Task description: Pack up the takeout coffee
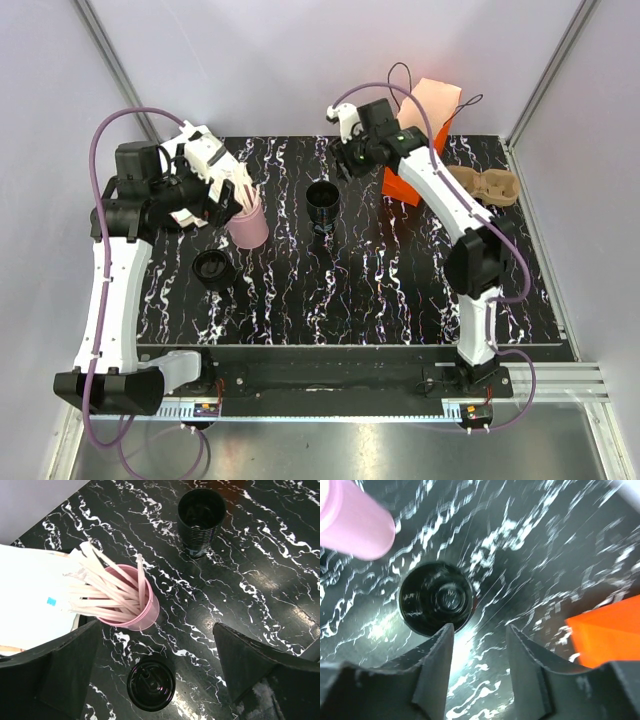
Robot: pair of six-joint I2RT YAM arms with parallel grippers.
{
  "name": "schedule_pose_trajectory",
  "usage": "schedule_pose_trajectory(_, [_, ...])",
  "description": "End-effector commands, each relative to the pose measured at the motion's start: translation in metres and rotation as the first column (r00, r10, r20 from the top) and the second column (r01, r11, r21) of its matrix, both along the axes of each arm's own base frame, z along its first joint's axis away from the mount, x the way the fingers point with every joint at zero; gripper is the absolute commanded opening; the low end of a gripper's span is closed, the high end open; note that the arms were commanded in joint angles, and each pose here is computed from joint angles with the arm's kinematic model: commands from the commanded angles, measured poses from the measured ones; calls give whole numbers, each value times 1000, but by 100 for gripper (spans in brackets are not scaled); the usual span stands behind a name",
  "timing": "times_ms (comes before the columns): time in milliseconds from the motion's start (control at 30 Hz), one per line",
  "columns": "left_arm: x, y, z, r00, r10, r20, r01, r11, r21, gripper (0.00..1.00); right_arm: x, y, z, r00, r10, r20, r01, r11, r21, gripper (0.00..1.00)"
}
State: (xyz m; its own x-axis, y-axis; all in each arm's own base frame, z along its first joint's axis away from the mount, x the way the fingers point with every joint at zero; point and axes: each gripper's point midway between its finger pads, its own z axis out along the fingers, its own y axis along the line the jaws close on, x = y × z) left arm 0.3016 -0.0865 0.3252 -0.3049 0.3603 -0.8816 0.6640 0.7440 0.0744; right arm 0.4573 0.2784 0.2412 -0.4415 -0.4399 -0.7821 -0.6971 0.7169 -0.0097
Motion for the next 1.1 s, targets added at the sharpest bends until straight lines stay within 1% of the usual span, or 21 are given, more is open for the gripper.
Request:
schedule_pose_trajectory(0, [2,-12,5,997,-66,36,67,997,-30,99,-9,13,-16,993,23,-117,-19,999,36,49])
schedule_pose_trajectory(100, [1,-13,2,997,-75,26,76,996,-36,99,-12,17,-28,988,30,-154,-27,999,20,43])
schedule_pose_trajectory(267, [-1,-15,-2,997,-82,12,83,995,-48,99,-15,21,-39,984,29,-174,-29,1000,4,39])
schedule_pose_trajectory(400, [-2,-17,-4,996,-88,4,88,995,-53,99,-12,21,-46,983,25,-180,-27,1000,-7,37])
schedule_pose_trajectory(833, [-3,-19,-8,995,-97,-7,96,993,-69,99,2,26,-67,983,10,-186,-18,999,-43,36])
schedule_pose_trajectory(967, [-2,-19,-9,995,-98,-10,97,993,-71,99,4,27,-66,984,8,-180,-15,999,-39,31])
schedule_pose_trajectory(1067, [-2,-20,-10,995,-98,-14,97,993,-72,99,4,26,-62,985,6,-172,-13,999,-40,30])
